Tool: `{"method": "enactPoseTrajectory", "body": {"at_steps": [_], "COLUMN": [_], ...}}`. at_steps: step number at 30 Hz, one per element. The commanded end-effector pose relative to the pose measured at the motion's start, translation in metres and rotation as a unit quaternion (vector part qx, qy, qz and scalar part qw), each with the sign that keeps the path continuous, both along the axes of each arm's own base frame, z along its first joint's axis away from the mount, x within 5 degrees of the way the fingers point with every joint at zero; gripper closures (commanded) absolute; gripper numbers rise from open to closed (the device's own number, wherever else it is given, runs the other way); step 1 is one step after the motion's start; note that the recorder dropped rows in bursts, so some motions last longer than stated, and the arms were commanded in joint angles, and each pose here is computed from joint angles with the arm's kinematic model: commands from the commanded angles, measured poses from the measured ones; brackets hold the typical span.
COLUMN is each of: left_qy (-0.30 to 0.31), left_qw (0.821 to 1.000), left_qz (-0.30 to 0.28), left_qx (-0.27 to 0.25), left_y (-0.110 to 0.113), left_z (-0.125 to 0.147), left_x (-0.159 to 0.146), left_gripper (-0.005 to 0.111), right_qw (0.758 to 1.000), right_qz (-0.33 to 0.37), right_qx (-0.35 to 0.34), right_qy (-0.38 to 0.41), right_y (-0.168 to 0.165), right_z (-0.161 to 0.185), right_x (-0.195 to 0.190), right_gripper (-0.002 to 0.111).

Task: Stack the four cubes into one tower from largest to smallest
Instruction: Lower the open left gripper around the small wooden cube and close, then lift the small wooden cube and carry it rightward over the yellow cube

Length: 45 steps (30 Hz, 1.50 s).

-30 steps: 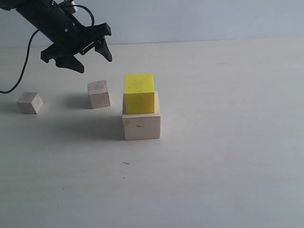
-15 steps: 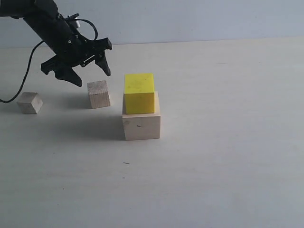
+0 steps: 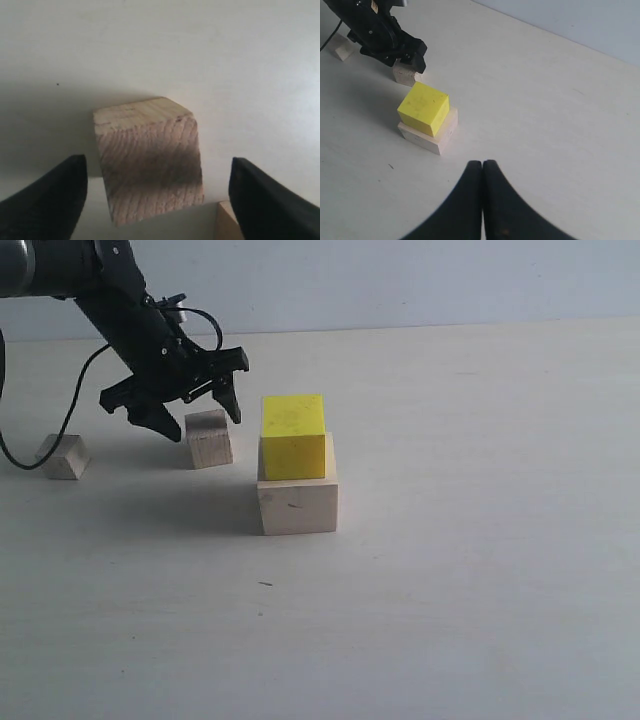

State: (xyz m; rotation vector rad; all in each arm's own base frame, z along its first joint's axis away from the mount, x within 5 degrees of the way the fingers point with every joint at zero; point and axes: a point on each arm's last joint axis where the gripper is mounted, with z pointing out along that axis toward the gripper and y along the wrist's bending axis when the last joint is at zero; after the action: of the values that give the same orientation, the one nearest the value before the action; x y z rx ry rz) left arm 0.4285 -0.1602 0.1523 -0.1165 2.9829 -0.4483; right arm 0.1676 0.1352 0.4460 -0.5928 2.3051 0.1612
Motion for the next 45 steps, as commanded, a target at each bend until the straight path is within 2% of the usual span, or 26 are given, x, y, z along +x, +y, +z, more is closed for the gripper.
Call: {"method": "enactPoseTrajectory", "body": {"at_steps": [1,15,26,30,31,32,35,45], "left_qy": [-0.008,-0.019,-0.019,-0.022,-0.025,-0.031,-0.049,-0.067], "left_qw": [1.0,1.0,1.0,1.0,1.0,0.999,0.998,0.997], "left_qz": [0.005,0.011,0.011,0.007,0.003,-0.002,-0.011,-0.03], "left_qx": [0.001,0.011,0.013,0.015,0.017,0.02,0.029,0.027], "left_y": [-0.001,0.001,0.001,0.002,0.002,0.003,0.005,0.013], "left_z": [-0.001,-0.003,-0.003,-0.001,0.001,0.004,0.019,0.1], "left_x": [0.002,0.005,0.005,0.005,0.005,0.005,0.003,-0.02], "left_gripper": [0.032,0.034,0.072,0.094,0.103,0.107,0.107,0.107], "right_qw": [1.0,1.0,1.0,1.0,1.0,1.0,1.0,1.0], "right_qz": [0.003,0.006,0.006,0.006,0.006,0.006,0.006,0.006], "right_qx": [-0.002,-0.005,-0.004,-0.004,-0.004,-0.004,-0.004,-0.005], "right_qy": [-0.001,-0.002,-0.001,-0.001,-0.001,-0.001,-0.001,-0.002], "right_y": [0.0,0.0,0.0,0.0,0.0,0.0,0.0,0.0], "right_z": [0.0,0.0,0.0,0.0,0.0,0.0,0.0,0.0], "right_x": [0.0,0.0,0.0,0.0,0.0,0.0,0.0,0.0], "right_gripper": [0.108,0.108,0.108,0.108,0.108,0.108,0.108,0.108]}}
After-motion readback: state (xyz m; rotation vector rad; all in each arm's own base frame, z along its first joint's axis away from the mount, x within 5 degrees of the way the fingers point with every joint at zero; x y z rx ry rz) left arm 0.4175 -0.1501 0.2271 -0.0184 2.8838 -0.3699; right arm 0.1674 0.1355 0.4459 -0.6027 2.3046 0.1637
